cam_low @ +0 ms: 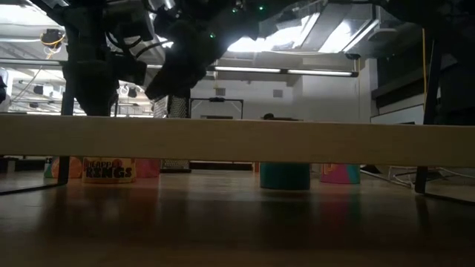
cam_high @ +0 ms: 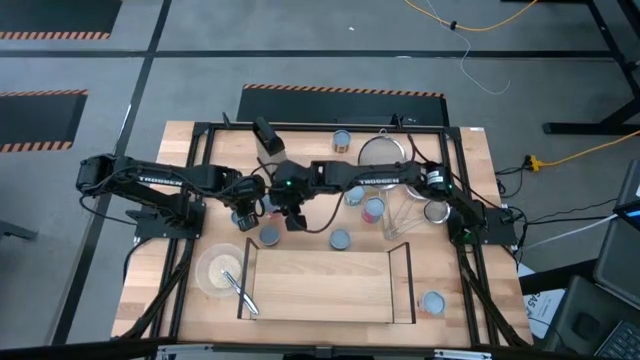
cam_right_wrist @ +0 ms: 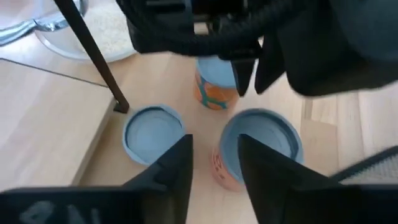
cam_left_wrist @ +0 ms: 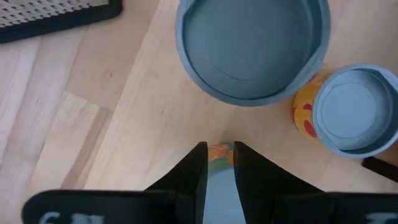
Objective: Pick and place cans onto a shelf
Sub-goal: Put the canned mix fruits on the shelf
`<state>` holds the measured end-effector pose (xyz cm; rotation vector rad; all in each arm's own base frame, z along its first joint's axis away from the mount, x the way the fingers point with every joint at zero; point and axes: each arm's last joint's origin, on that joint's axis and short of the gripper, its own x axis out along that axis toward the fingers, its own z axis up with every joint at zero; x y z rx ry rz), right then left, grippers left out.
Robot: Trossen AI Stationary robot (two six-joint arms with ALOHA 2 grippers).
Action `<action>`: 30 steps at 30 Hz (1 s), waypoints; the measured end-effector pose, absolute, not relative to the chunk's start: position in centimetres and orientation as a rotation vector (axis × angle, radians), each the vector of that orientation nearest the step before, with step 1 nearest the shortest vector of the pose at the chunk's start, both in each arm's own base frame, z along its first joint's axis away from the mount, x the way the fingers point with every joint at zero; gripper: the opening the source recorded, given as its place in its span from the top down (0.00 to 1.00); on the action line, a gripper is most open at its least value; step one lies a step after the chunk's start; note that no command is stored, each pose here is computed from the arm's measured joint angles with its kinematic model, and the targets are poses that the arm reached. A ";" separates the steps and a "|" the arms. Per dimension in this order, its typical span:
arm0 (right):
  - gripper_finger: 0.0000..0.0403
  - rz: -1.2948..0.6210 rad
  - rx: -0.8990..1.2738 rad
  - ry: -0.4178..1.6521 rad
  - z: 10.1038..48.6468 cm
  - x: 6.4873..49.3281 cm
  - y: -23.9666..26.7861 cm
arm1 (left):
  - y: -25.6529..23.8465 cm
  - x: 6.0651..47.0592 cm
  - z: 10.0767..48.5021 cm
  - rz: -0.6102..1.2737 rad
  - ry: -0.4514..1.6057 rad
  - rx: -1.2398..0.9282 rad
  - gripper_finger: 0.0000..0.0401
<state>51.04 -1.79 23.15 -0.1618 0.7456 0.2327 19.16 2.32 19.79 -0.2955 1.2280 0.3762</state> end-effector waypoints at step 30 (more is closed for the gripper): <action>0.57 0.184 -0.189 0.763 17.9 52.9 -1.7 | 2.3 19.1 19.7 0.381 1.232 -0.300 0.82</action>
